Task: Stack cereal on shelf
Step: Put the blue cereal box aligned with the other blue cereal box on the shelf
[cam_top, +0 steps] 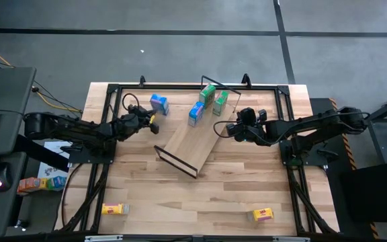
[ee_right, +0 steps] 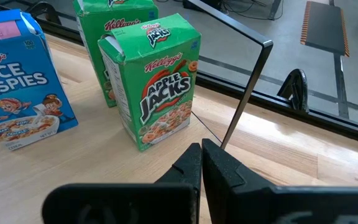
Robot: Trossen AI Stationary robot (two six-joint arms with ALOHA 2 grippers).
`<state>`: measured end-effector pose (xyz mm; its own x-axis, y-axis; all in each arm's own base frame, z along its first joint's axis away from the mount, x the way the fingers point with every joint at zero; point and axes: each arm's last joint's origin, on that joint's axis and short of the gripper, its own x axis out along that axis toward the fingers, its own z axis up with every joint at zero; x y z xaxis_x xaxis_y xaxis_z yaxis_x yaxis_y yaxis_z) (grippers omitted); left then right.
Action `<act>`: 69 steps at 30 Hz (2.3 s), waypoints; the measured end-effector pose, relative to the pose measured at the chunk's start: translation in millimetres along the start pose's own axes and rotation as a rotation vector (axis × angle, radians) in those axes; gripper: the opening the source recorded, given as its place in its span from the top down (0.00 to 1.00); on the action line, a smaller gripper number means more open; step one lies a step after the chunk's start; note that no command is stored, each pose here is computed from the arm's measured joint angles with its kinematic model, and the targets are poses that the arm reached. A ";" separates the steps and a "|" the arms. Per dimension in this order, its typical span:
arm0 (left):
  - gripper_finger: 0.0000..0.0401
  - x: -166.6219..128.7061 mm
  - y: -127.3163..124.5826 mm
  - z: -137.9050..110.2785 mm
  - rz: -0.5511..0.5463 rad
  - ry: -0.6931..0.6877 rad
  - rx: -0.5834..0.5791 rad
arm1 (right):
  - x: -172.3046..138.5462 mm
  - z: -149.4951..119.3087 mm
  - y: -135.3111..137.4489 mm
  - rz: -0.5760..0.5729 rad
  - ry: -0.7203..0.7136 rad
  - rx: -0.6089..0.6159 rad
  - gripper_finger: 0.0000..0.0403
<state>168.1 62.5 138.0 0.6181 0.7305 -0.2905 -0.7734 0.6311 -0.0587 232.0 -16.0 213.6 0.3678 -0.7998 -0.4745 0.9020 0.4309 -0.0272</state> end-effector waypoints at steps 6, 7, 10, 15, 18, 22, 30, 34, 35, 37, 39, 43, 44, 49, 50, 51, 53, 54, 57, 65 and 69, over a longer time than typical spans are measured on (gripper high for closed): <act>1.00 -12.4 -9.8 9.5 -0.219 -0.015 0.028 | 0.0 -0.1 0.0 0.000 0.000 -0.003 1.00; 1.00 -13.4 -9.9 12.2 -0.206 -0.010 0.057 | 0.1 -0.1 0.0 -0.001 0.000 -0.003 1.00; 0.97 -12.9 -10.1 30.2 -0.119 0.031 0.129 | 0.1 -0.2 0.1 0.000 0.002 -0.004 1.00; 0.87 -8.1 -13.2 85.6 -0.059 0.096 0.251 | 0.1 -0.2 0.1 0.001 0.001 -0.003 1.00; 0.79 -2.5 -11.9 125.4 -0.047 0.112 0.341 | 0.1 -0.2 0.2 0.003 0.004 -0.003 1.00; 0.68 10.1 -4.1 177.1 -0.032 0.176 0.441 | 0.1 -0.3 0.2 0.006 0.007 -0.003 1.00; 0.48 68.3 20.0 234.0 -0.006 0.540 0.492 | 0.1 -0.6 0.1 0.007 0.010 -0.007 1.00; 0.40 94.2 25.7 229.4 -0.119 0.768 0.457 | 0.1 -1.4 -0.6 0.002 0.017 -0.017 1.00; 0.39 98.3 25.8 224.7 -0.176 0.810 0.451 | 0.1 -1.7 -1.0 0.000 0.020 -0.022 1.00; 0.37 104.8 23.7 214.7 -0.287 0.855 0.454 | 0.1 -2.5 -1.8 -0.005 0.025 -0.032 1.00; 0.36 109.0 20.2 206.6 -0.369 0.864 0.485 | 0.1 -3.5 -2.8 -0.012 0.032 -0.045 1.00; 0.36 110.7 11.8 199.8 -0.438 0.828 0.561 | 0.1 -4.2 -4.4 -0.030 0.029 -0.061 1.00; 0.36 109.4 10.0 200.6 -0.456 0.812 0.573 | 0.0 -4.2 -4.6 -0.035 0.023 -0.062 1.00; 0.36 92.5 1.0 213.0 -0.579 0.717 0.594 | 2.7 -2.7 -6.6 -0.054 0.020 -0.057 1.00; 0.36 89.7 -0.2 214.0 -0.587 0.712 0.606 | 3.7 -2.3 -7.2 -0.057 0.024 -0.056 1.00; 0.36 86.4 -1.3 214.1 -0.584 0.705 0.630 | 4.5 -2.0 -7.8 -0.059 0.027 -0.057 1.00; 0.37 80.8 -1.2 210.9 -0.529 0.716 0.724 | 5.6 -1.7 -8.6 -0.062 0.032 -0.055 1.00; 0.38 79.4 -0.4 209.1 -0.491 0.725 0.776 | 5.8 -1.6 -8.7 -0.063 0.033 -0.055 1.00; 0.39 81.0 3.3 204.3 -0.355 0.748 0.868 | 5.7 -1.7 -8.6 -0.059 0.036 -0.055 1.00; 0.39 88.4 9.4 207.3 -0.191 0.717 0.756 | 5.7 -1.7 -8.5 -0.059 0.036 -0.051 1.00; 0.39 90.3 12.8 209.0 -0.185 0.701 0.769 | 5.7 -1.7 -8.5 -0.058 0.036 -0.050 1.00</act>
<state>243.4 191.0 310.7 0.3080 0.4465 -0.8401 -0.2266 0.8921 0.3910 226.0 -23.5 209.6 0.3057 -0.8087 -0.5025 0.9089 0.4050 -0.0989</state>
